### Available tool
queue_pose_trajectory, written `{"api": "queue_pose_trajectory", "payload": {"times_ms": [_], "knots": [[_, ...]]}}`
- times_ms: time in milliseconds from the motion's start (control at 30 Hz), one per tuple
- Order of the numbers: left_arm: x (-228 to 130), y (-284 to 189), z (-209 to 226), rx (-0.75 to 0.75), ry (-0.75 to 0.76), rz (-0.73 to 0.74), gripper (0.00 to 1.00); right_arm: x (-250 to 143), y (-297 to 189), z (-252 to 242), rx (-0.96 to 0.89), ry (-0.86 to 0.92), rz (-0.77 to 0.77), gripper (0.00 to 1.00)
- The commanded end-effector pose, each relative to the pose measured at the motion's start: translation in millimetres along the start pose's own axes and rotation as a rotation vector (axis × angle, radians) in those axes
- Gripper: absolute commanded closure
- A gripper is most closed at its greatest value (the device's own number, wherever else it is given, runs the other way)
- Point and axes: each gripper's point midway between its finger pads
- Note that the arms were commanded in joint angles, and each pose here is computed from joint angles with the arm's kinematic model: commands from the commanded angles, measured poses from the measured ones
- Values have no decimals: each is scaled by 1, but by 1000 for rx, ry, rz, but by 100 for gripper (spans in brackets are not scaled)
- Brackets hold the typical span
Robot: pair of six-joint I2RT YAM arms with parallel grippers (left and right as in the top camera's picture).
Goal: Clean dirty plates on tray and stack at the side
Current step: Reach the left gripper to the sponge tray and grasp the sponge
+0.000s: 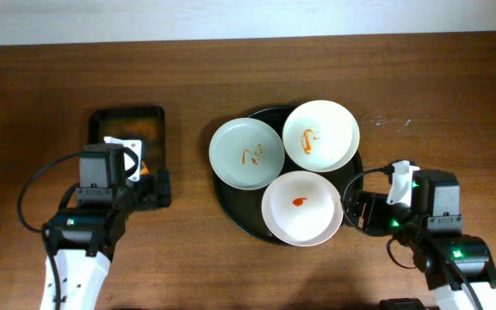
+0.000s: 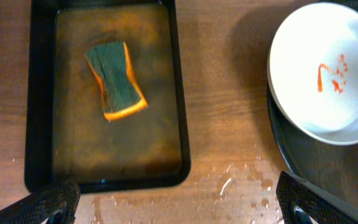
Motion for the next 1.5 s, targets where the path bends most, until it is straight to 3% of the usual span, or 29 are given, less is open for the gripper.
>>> {"api": "queue_pose_trajectory", "payload": {"times_ms": [0,133,200,300,433,600,733,867,933,1100,1233,1333,1467], "knots": [[22,2,6,3,-7,-42,1,-1,-1,5,18,5,22,1],[53,21,46,61,-37,-23,10,-1,-1,5,18,5,22,0],[62,52,64,85,-31,27,11,-1,-1,5,18,5,22,0],[40,110,90,103,-111,136,20,-1,-1,5,18,5,22,0],[18,148,88,66,-122,220,36,-1,-1,5,18,5,22,0],[7,177,86,46,-125,246,44,-1,-1,5,18,5,22,0],[-3,189,86,41,-128,279,44,-1,-1,5,18,5,22,0],[-5,194,85,34,-129,281,44,-1,-1,5,18,5,22,0],[-5,194,85,34,-129,278,62,-1,-1,5,18,5,22,0],[-5,194,85,33,-129,279,75,-1,-1,5,18,5,22,0],[-5,193,83,28,-129,283,99,-1,-1,4,14,5,22,0],[10,179,74,-24,-131,236,100,-1,-1,4,14,5,22,0],[54,124,63,-69,-116,81,100,-2,-1,2,2,6,25,0]]}}
Point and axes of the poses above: each gripper's point midway between its finger pads, its own y axis out along the fingers, its own z axis along the line the jaws close on, x = y × z, and after that the axes turned 2 degrees about y, right-handed
